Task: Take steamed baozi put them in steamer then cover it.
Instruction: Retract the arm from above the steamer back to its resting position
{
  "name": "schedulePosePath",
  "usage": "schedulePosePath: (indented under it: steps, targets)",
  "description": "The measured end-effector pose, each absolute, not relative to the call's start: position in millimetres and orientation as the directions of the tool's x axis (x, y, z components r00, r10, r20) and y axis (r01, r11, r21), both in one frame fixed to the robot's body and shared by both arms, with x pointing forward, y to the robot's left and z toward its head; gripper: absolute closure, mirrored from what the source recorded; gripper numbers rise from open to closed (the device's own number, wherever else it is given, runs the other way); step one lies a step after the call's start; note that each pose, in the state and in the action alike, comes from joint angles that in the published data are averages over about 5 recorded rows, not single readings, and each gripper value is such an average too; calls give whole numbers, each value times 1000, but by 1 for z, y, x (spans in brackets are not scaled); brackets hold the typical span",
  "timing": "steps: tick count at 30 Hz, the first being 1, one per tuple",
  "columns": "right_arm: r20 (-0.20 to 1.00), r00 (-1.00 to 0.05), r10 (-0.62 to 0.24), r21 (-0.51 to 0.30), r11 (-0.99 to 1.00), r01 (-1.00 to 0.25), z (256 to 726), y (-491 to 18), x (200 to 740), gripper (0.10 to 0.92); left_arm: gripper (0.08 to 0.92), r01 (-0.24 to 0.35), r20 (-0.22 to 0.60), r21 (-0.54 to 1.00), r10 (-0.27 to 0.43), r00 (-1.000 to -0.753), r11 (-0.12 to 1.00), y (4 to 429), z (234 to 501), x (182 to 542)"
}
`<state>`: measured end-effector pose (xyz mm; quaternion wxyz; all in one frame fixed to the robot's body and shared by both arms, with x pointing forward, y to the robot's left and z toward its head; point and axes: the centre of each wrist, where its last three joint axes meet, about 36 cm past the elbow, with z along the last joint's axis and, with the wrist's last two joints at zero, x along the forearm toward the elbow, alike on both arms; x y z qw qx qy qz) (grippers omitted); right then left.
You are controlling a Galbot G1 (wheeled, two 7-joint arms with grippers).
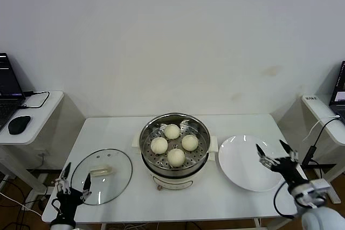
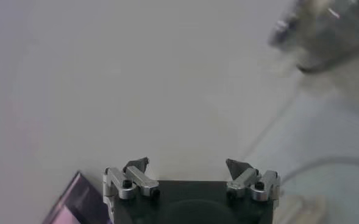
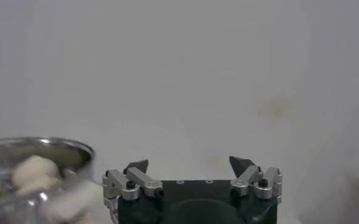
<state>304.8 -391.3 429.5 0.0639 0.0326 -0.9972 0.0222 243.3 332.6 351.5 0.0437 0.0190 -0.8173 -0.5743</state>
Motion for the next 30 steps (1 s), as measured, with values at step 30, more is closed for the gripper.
schedulePosePath:
  steps: [30]
  targets:
    - [247, -966, 78, -25, 997, 74, 414, -398, 231, 200, 177, 188, 188, 982, -9, -982, 31, 367, 291, 339]
